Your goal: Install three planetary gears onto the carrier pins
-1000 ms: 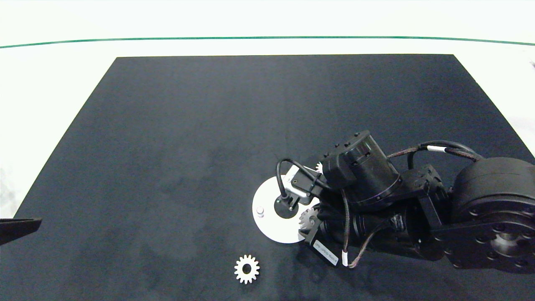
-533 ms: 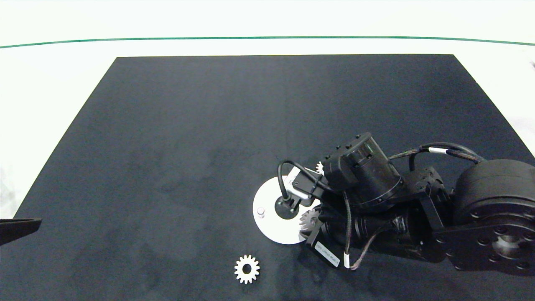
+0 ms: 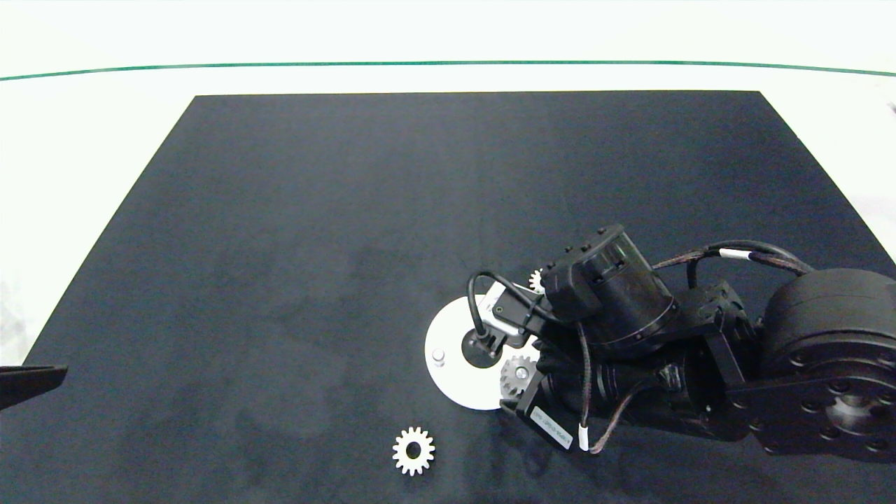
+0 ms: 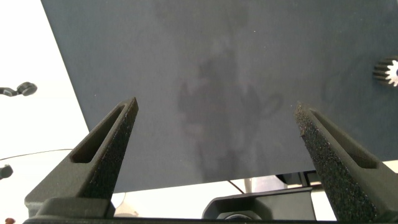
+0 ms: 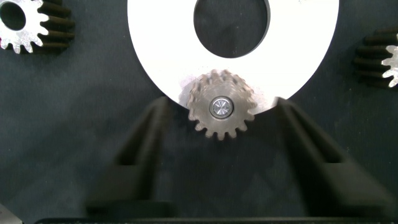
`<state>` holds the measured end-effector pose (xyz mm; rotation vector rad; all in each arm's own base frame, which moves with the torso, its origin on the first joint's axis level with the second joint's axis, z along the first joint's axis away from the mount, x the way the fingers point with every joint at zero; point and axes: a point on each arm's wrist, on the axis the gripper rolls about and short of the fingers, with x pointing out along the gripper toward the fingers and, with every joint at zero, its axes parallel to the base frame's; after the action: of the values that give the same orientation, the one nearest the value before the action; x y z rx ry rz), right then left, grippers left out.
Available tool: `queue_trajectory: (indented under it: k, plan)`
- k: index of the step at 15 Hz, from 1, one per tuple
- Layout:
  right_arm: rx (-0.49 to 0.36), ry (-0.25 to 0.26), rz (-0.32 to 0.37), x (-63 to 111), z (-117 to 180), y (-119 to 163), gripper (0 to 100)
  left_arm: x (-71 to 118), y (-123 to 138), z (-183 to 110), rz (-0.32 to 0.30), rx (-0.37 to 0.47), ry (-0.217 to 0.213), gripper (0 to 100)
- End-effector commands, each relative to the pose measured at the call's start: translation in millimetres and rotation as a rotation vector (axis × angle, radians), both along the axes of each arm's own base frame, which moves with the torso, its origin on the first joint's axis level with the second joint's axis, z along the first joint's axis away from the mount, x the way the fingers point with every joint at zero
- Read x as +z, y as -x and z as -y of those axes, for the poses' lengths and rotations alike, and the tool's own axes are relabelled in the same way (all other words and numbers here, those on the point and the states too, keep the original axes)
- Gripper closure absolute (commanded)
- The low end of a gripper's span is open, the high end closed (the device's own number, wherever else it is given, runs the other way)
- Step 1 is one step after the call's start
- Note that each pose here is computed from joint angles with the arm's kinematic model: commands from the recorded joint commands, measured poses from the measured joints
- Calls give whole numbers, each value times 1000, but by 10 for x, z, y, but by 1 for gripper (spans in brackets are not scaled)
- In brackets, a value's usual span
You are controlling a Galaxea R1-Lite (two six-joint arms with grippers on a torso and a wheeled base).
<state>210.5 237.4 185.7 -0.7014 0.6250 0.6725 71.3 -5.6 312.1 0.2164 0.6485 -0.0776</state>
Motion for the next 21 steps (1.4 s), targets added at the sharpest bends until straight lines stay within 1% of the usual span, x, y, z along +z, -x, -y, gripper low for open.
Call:
queue_trajectory:
  k: [1,2,5,6,7,9,11,13,14,15,17,20,21]
  plan:
    - [1,-18,20,89,43,31,0,-3,6,-1,-4,0,-1,0]
    - [-21,-44,45,192,121,17,0,-3,6,-1,-4,0,-1,0]
    - [-87,-143,135,582,399,12,0,-1,16,-2,-1,-1,-2,0]
    - [-122,-166,161,682,488,-36,0,-1,16,-2,-1,0,-1,0]
    - [-164,-180,177,736,563,-123,0,0,20,-2,1,-1,-2,0]
    - [-234,-202,174,745,630,-275,0,1,25,-3,2,-1,-2,0]
    - [-266,-204,160,700,568,-459,0,1,25,-3,2,-1,-2,0]
    - [-274,-177,132,685,506,-578,0,1,25,-3,2,-1,-2,0]
    - [-276,-153,104,702,480,-613,0,1,25,-3,2,-1,-2,0]
    - [-278,-147,92,701,453,-651,0,1,25,-3,2,-1,-2,0]
    - [-284,-141,78,647,423,-692,0,1,25,-3,2,-1,-2,0]
    - [-290,-111,42,486,372,-781,0,-2,24,-3,1,-1,-2,0]
    - [-296,-110,33,452,357,-802,0,-2,24,-3,1,-1,-2,0]
